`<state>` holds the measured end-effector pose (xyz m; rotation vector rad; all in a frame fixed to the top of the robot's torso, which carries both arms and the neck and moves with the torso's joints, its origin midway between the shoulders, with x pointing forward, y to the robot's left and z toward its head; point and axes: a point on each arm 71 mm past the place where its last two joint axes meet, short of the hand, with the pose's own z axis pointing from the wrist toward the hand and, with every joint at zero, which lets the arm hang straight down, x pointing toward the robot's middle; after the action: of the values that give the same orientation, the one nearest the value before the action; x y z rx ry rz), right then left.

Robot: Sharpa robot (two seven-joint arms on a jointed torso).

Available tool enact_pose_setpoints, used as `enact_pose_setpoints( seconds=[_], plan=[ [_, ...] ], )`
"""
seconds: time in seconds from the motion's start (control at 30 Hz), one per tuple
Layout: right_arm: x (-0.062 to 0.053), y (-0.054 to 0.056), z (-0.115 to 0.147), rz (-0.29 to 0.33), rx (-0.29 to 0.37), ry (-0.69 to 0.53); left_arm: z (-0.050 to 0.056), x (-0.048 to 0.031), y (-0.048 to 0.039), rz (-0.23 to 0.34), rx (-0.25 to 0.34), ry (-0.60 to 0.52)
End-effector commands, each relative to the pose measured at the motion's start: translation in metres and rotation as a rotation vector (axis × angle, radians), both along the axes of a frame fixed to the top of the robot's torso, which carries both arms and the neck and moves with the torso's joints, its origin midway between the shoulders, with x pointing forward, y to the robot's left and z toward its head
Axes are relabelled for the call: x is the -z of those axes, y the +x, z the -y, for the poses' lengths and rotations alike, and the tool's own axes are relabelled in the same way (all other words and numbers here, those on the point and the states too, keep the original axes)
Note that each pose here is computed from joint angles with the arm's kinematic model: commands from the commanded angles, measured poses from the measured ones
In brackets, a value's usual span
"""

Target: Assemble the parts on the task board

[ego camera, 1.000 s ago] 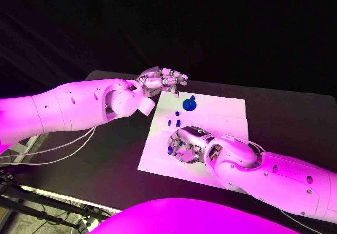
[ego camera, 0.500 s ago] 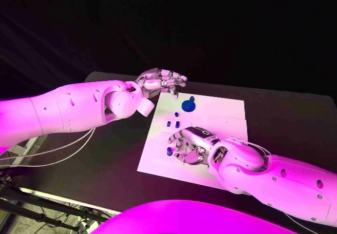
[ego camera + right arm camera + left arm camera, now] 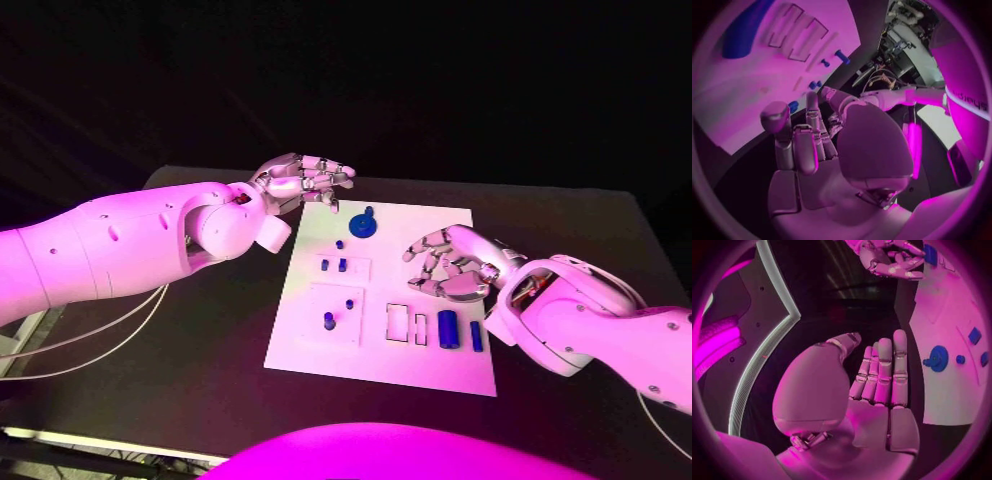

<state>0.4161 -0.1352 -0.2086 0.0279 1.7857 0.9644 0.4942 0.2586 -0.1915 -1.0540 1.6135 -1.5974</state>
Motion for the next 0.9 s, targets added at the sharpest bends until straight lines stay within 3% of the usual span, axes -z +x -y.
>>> enact_pose_setpoints(
  seconds=[0.03, 0.23, 0.47, 0.9],
  plan=[
    [0.0, -0.001, 0.021, -0.166, 0.092, 0.135, 0.002, -0.0003, -0.001, 0.005, 0.015, -0.011],
    [0.002, -0.007, 0.072, -0.25, 0.227, 0.066, -0.001, 0.0047, -0.0043, -0.005, 0.012, -0.012],
    [0.009, -0.016, 0.104, -0.258, 0.328, -0.072, -0.003, 0.0092, -0.007, -0.013, 0.007, -0.012],
    [0.038, -0.034, 0.095, -0.257, 0.336, -0.216, -0.004, 0.0111, -0.0089, -0.018, 0.006, -0.015]
  ],
)
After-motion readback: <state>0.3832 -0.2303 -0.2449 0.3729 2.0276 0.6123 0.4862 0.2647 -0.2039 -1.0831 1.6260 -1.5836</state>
